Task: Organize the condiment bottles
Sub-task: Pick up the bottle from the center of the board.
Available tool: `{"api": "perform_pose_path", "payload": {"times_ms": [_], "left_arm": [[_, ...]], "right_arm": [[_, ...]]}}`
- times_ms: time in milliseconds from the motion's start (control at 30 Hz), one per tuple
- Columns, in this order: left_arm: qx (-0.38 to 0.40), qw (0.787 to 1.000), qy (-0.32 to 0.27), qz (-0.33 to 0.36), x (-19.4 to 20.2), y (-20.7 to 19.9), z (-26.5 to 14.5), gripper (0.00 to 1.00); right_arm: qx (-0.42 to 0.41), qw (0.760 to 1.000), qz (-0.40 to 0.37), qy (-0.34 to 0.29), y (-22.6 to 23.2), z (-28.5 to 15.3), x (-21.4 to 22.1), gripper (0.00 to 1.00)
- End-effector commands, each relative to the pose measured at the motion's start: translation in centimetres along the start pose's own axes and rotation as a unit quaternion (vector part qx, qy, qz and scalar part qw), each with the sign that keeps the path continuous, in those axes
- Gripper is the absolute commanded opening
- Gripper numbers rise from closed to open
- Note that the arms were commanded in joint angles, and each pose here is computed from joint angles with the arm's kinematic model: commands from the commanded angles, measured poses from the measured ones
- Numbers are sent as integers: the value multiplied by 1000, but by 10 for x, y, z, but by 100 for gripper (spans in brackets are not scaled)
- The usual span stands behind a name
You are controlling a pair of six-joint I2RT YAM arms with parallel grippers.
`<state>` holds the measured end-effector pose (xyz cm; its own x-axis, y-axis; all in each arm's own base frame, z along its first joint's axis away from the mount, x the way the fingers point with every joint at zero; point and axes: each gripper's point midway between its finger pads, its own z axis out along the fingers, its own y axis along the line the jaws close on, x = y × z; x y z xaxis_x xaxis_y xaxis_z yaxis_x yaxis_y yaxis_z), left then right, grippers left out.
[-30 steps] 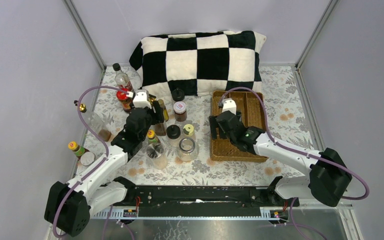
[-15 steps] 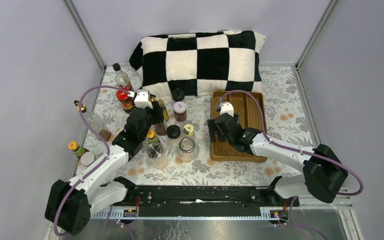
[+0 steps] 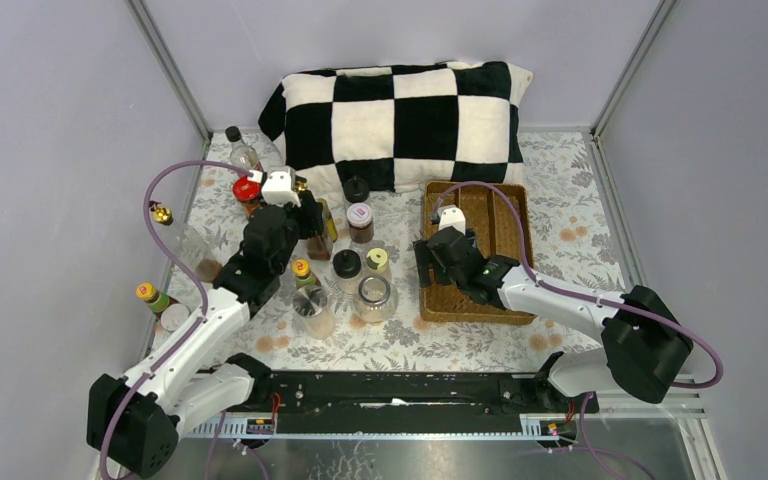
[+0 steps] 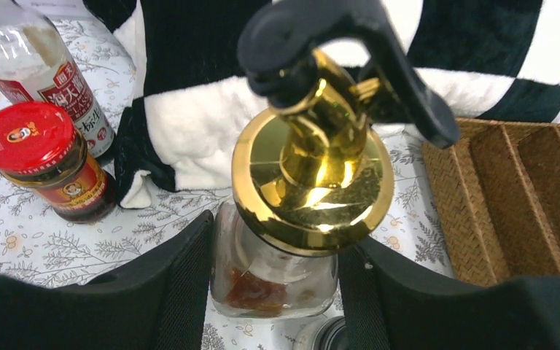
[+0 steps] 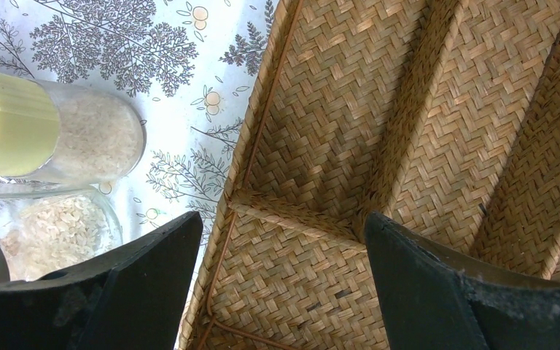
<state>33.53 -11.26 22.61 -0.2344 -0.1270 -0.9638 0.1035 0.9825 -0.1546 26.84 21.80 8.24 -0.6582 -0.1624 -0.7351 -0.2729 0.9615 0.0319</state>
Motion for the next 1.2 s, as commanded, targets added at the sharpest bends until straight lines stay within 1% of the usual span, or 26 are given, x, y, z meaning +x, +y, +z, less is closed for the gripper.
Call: {"api": "perform_pose_path", "payload": {"times_ms": [0, 233, 500, 633, 833, 933, 1167], "left_arm": [[12, 996, -86, -14, -64, -11, -5, 11], [33, 995, -88, -17, -89, -24, -6, 11], [72, 992, -98, -19, -131, -47, -7, 11], [96, 991, -92, -19, -140, -62, -3, 11], [127, 989, -81, -5, -142, -96, 18, 11], [143, 986, -86, -2, -143, -117, 30, 11], [181, 980, -79, 8, -135, -173, 58, 11]], "right_arm": [[-8, 1000, 4, -22, 5, -4, -20, 89], [-4, 999, 4, -32, 2, -14, -33, 89], [-3, 998, 12, -69, -1, -49, -73, 88], [6, 996, 20, -91, -8, -72, -96, 88], [42, 991, 42, -119, -29, -109, -127, 89], [57, 987, 55, -137, -41, -130, -139, 90], [64, 981, 66, -174, -58, -166, -156, 91]]}}
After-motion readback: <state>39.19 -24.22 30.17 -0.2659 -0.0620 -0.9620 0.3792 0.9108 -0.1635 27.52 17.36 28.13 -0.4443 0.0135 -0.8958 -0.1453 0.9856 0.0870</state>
